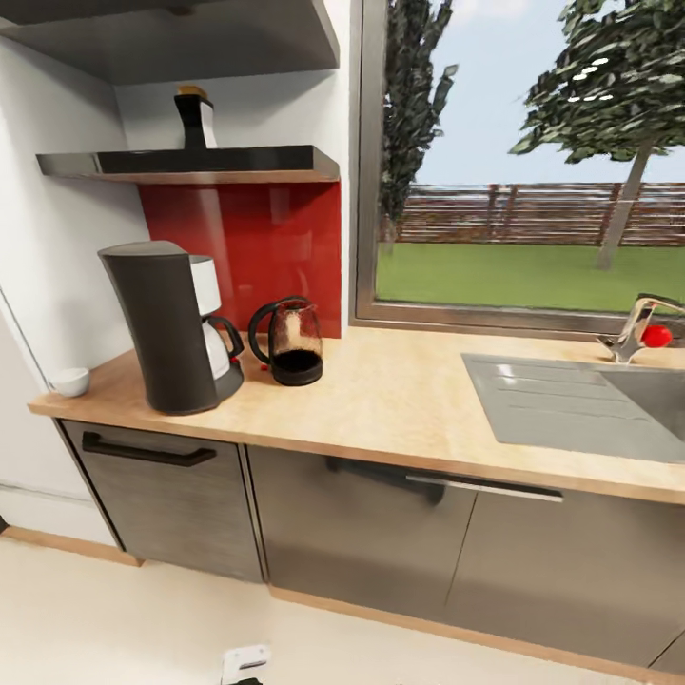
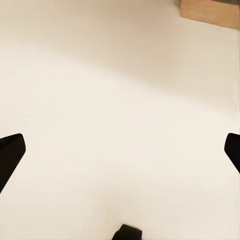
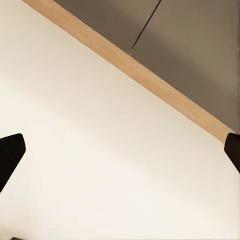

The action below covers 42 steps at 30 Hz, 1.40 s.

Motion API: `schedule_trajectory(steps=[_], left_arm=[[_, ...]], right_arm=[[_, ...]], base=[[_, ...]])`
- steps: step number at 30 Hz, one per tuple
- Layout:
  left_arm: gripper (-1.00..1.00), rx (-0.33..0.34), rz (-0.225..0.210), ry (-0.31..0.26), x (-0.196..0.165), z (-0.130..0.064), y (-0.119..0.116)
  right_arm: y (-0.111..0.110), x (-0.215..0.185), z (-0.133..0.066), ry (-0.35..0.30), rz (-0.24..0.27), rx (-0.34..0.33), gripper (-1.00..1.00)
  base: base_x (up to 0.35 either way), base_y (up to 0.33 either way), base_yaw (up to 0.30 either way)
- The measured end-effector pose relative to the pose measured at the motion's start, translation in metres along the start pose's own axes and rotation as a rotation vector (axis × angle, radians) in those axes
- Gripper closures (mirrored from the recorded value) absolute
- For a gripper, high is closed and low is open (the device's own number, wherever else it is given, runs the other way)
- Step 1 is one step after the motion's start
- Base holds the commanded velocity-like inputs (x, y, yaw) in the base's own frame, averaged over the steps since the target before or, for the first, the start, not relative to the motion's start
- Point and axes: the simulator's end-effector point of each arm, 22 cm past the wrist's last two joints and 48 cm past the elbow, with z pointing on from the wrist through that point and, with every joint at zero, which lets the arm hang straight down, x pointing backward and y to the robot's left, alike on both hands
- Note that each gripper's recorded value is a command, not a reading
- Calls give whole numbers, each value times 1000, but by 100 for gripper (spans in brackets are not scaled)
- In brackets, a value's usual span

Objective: Set up a coffee station on the kitchen countertop: keep the coffee maker on the countertop, move the bottle of coffee from the kitchen shelf to the counter next to the coffee maker, place a paper coffee filter on top of the coffee maker, put the saucer next to the coffee maker with the coffee cup on the saucer, and place the electric kettle next to the coffee maker.

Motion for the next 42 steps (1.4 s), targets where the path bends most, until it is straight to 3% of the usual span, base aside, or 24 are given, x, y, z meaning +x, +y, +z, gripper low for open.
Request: schedule_trajectory(steps=[25, 42], left_arm=[[-100, 8, 8, 16, 14, -1, 0], [-100, 5, 17, 20, 18, 0, 1]], right_arm=[[1, 0, 0, 1, -2, -2, -100], [2, 1, 0, 1, -6, -5, -100]], base=[[16, -4, -273], [168, -235, -273]])
